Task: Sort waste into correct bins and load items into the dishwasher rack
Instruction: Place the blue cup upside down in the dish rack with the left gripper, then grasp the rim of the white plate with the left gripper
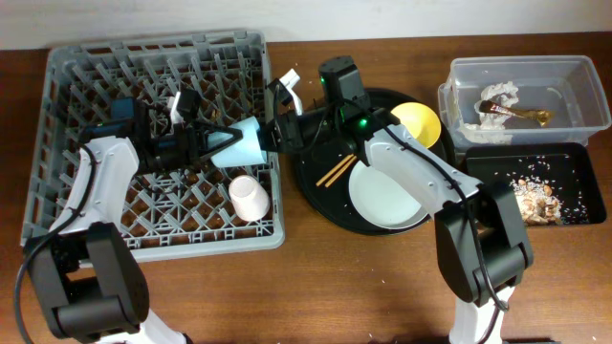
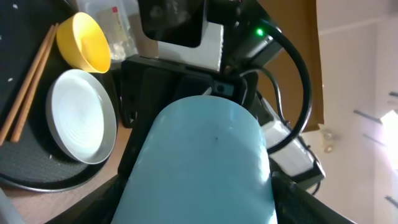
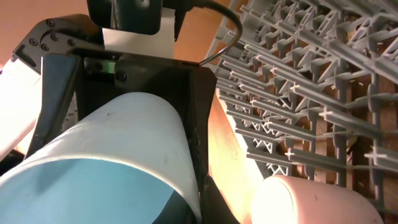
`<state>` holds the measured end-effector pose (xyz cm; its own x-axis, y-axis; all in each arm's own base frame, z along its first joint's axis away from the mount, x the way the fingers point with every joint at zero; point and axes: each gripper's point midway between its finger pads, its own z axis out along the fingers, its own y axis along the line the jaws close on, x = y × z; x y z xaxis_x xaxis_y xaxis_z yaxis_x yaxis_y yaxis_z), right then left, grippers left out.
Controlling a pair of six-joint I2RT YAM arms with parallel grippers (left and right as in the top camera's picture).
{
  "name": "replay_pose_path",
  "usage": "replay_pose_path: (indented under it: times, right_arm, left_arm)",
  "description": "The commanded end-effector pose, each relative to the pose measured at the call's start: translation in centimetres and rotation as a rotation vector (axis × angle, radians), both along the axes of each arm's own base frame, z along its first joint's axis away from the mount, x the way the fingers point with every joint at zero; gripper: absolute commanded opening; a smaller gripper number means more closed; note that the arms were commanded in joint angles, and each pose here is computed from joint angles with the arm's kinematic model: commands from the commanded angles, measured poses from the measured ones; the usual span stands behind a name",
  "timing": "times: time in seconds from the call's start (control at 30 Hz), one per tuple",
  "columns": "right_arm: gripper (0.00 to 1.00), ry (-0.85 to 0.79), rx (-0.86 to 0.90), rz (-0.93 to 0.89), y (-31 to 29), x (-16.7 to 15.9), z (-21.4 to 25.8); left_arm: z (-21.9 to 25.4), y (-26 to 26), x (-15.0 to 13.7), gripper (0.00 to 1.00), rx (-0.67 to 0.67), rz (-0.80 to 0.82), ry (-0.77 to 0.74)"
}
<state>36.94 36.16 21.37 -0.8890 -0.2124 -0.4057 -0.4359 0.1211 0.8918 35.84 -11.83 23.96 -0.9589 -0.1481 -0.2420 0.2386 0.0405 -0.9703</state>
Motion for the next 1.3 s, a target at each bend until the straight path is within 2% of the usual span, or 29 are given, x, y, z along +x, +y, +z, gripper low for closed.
replay_pose_path:
  times: [0.0,0.03,0.07,0.1,0.17,0.2,0.23,0.27,0.3,0.33,0.37,0.43,0.47,0.5,0.53,0.6,0.77,0.9,0.93,0.97,1.0,1.07,1.1,1.17,1.23,1.27]
  right_arm:
    - [0.23,-0.043,-0.025,-0.094,-1.4,2.4,0.1]
    - [0.42,-0.043,-0.025,-0.110,-2.1,3.0,0.1]
    - [0.54,-0.042,-0.026,-0.131,-2.9,3.7,0.1]
    - [0.59,-0.042,-0.026,-0.155,-3.9,4.5,0.1]
    - [0.62,-0.040,-0.023,-0.198,-6.0,5.9,0.2]
    - [0.64,-0.036,-0.025,-0.232,-7.6,6.9,0.1]
    - [0.69,-0.034,-0.010,-0.249,-9.4,7.6,0.5]
    - [0.74,-0.061,-0.019,-0.266,-10.8,7.9,0.8]
    - [0.78,-0.085,-0.032,-0.279,-11.6,7.9,1.0]
    - [0.82,-0.099,-0.090,-0.317,-12.7,7.9,0.6]
    - [0.85,-0.126,-0.268,-0.382,-14.5,7.3,-1.2]
    - [0.89,-0.123,-0.583,-0.463,-18.4,5.9,-4.4]
    - [0.91,-0.086,-0.739,-0.504,-20.7,4.8,-5.7]
    - [0.94,-0.055,-0.824,-0.517,-22.0,4.0,-6.5]
    - [0.98,-0.029,-0.860,-0.514,-22.6,3.4,-7.0]
    - [0.98,-0.004,-0.886,-0.507,-22.9,2.8,-7.4]
    - [0.98,0.043,-0.964,-0.497,-24.0,1.5,-8.2]
    - [0.98,0.062,-0.974,-0.486,-24.1,1.0,-8.4]
    - [0.99,0.066,-0.977,-0.484,-24.1,0.9,-8.5]
    - [0.99,0.064,-0.984,-0.487,-24.3,0.9,-8.5]
    - [0.98,0.062,-0.990,-0.490,-24.4,1.0,-8.5]
    - [0.99,0.048,-0.989,-0.501,-24.4,1.3,-8.4]
    - [0.99,0.033,-0.981,-0.510,-24.4,1.8,-8.0]
    - [0.99,-0.022,-0.949,-0.569,-25.2,3.1,-4.2]
    - [0.98,-0.062,-0.920,-0.657,-27.3,3.6,0.4]
    - [0.98,-0.030,-0.926,-0.751,-29.8,3.1,2.3]
  left_arm:
    - [0.4,0.2,-0.2,0.36,-0.005,0.006,0.005]
    - [0.4,0.2,-0.2,0.33,-0.006,0.006,0.010]
    - [0.4,0.2,-0.2,0.32,-0.006,0.006,0.010]
    - [0.4,0.2,-0.2,0.29,-0.006,0.006,0.010]
    - [0.4,0.2,-0.2,0.27,-0.006,0.006,0.012]
    - [0.4,0.2,-0.2,0.24,-0.004,0.006,0.010]
    - [-0.9,0.4,0.2,0.18,0.135,0.024,0.085]
    - [-2.5,1.5,1.1,0.18,0.359,0.089,0.157]
    - [-1.6,2.2,2.0,0.18,0.541,0.156,0.118]
    - [0.1,2.4,2.8,0.19,0.664,0.209,0.048]
    - [2.5,2.8,3.9,0.20,0.868,0.324,-0.038]
    - [3.6,4.1,5.3,0.25,1.143,0.496,-0.091]
    - [3.4,4.1,5.8,0.25,1.254,0.542,-0.125]
    - [2.8,3.3,6.1,0.25,1.321,0.547,-0.152]
    - [2.2,2.6,6.5,0.25,1.359,0.542,-0.164]
    - [-1.9,0.9,7.6,0.25,1.445,0.479,-0.131]
    - [-11.6,0.1,9.7,0.24,1.538,0.340,-0.001]
    - [-15.8,0.1,10.1,0.25,1.578,0.299,0.059]
    - [-17.0,0.2,10.0,0.42,1.590,0.278,0.078]
    - [-17.5,0.2,9.8,0.67,1.595,0.269,0.086]
    - [-17.7,0.2,9.8,0.78,1.598,0.265,0.089]
    - [-16.9,0.4,9.9,0.96,1.597,0.271,0.092]
    - [-15.8,0.6,10.1,0.96,1.596,0.275,0.093]
    - [-9.8,1.1,10.7,0.96,1.581,0.312,0.081]
    - [-4.8,0.0,9.6,0.95,1.549,0.302,0.050]
    - [-3.1,-1.6,8.4,0.93,1.520,0.262,0.033]
